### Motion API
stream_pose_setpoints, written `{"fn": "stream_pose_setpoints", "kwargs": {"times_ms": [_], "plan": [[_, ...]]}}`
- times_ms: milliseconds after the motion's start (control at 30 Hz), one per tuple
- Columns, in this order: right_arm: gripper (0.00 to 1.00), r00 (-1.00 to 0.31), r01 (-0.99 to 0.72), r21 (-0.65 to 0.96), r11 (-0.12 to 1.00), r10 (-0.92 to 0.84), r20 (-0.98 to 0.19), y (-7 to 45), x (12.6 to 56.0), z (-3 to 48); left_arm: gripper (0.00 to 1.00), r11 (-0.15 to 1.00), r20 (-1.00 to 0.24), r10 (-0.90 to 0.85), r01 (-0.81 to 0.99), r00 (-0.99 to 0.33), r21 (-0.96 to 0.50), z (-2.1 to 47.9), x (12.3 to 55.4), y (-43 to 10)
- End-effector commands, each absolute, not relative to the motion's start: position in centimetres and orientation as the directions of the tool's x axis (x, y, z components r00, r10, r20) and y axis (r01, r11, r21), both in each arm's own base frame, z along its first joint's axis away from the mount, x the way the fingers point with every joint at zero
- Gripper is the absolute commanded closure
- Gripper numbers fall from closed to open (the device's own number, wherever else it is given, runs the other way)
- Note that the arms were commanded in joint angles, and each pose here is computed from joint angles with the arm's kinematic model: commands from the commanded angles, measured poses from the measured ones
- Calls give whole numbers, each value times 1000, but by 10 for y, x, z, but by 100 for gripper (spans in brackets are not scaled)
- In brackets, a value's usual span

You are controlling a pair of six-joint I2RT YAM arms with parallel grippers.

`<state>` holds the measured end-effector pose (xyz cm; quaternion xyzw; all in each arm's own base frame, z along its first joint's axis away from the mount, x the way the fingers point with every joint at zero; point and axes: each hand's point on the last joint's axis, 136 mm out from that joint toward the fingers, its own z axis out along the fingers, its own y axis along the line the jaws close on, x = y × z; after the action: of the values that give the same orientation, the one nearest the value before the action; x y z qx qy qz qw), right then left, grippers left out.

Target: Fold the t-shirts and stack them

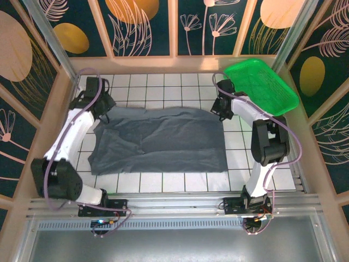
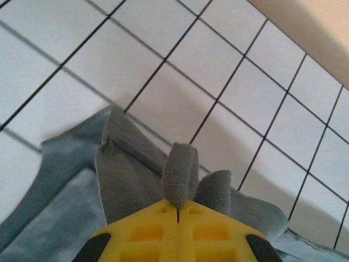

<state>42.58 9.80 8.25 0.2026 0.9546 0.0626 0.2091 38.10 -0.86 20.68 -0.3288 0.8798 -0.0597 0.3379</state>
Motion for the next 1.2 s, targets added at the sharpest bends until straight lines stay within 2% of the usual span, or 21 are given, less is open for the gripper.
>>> {"fn": "stream_pose_setpoints", "kwargs": {"times_ms": [0, 167, 433, 567, 1167], "plan": [[100, -866, 320, 188, 929, 367, -339, 97, 406, 81, 100, 727, -512, -666, -624, -542, -285, 185, 338, 3], [100, -895, 322, 156, 934, 354, -269, 93, 381, 60, 100, 663, -487, -719, -699, -496, -267, 170, 293, 14], [100, -898, 339, 134, 931, 362, -251, 88, 361, 56, 100, 614, -489, -735, -766, -470, -188, 159, 252, 30], [100, -891, 340, 125, 932, 361, -274, 83, 354, 64, 100, 596, -505, -734, -787, -454, -157, 160, 242, 38], [100, -915, 332, 100, 938, 346, -207, 83, 308, 52, 100, 483, -434, -795, -875, -423, -32, 117, 190, 47]]}}
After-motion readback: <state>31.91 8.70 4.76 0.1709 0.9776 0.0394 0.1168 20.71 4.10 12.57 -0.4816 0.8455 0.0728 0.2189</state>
